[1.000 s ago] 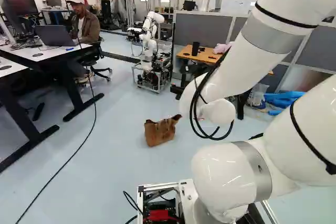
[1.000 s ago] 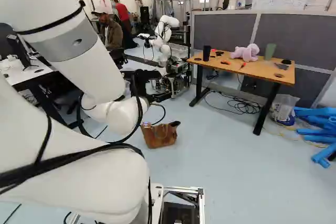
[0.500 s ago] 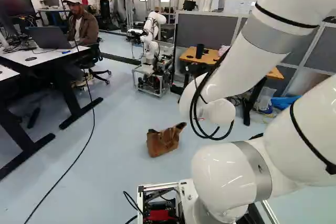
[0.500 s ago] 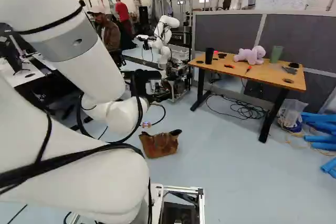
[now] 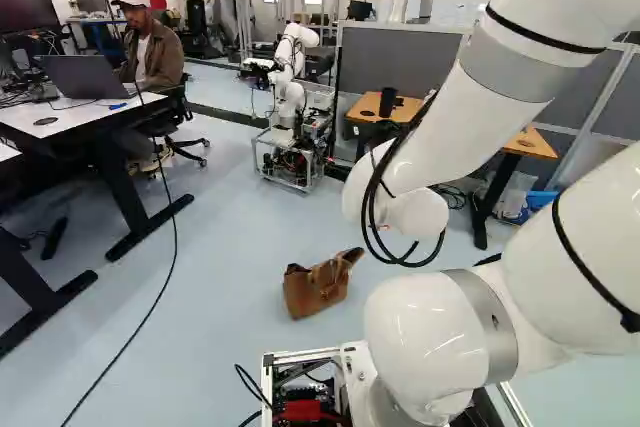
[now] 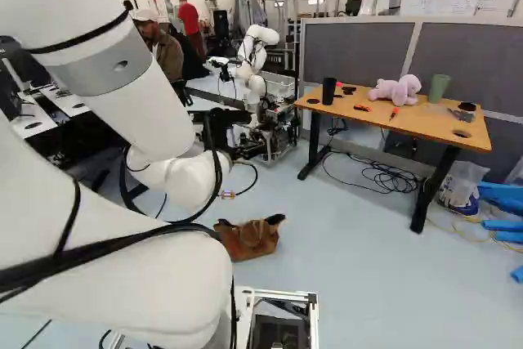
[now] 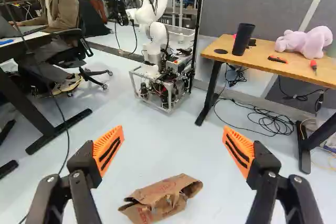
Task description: Pick up the bag on the ground and place it on the table
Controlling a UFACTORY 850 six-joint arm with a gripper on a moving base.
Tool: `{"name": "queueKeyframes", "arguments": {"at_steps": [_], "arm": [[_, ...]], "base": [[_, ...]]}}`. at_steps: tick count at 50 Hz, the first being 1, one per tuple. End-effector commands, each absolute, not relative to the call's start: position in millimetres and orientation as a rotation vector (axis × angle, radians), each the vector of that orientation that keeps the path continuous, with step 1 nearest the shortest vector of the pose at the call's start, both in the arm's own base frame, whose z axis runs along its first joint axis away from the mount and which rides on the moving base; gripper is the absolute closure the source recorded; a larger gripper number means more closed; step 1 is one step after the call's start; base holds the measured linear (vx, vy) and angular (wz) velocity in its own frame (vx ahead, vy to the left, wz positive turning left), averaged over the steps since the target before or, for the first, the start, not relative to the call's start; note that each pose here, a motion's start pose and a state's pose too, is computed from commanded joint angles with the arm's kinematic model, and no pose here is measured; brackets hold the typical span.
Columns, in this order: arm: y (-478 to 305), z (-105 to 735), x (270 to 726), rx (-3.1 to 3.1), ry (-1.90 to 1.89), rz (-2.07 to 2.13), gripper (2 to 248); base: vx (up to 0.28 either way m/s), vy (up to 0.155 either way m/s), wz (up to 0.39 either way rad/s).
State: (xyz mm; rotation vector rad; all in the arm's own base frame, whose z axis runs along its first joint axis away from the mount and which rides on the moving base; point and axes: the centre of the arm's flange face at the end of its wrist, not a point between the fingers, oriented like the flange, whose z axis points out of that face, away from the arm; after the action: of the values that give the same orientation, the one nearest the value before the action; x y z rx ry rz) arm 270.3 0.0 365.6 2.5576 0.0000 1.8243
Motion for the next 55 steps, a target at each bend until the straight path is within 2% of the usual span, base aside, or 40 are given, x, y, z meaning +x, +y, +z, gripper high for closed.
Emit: {"name": "queueKeyframes", "arguments": {"at_steps": [10,55], "arm": [[2,367,279,2.565,0.009,1.821,3],[11,348,344,2.682,0.041,1.667,3]], "base": [[0.093,0.028,-0.015],[0.000,0.000,0.000]]}}
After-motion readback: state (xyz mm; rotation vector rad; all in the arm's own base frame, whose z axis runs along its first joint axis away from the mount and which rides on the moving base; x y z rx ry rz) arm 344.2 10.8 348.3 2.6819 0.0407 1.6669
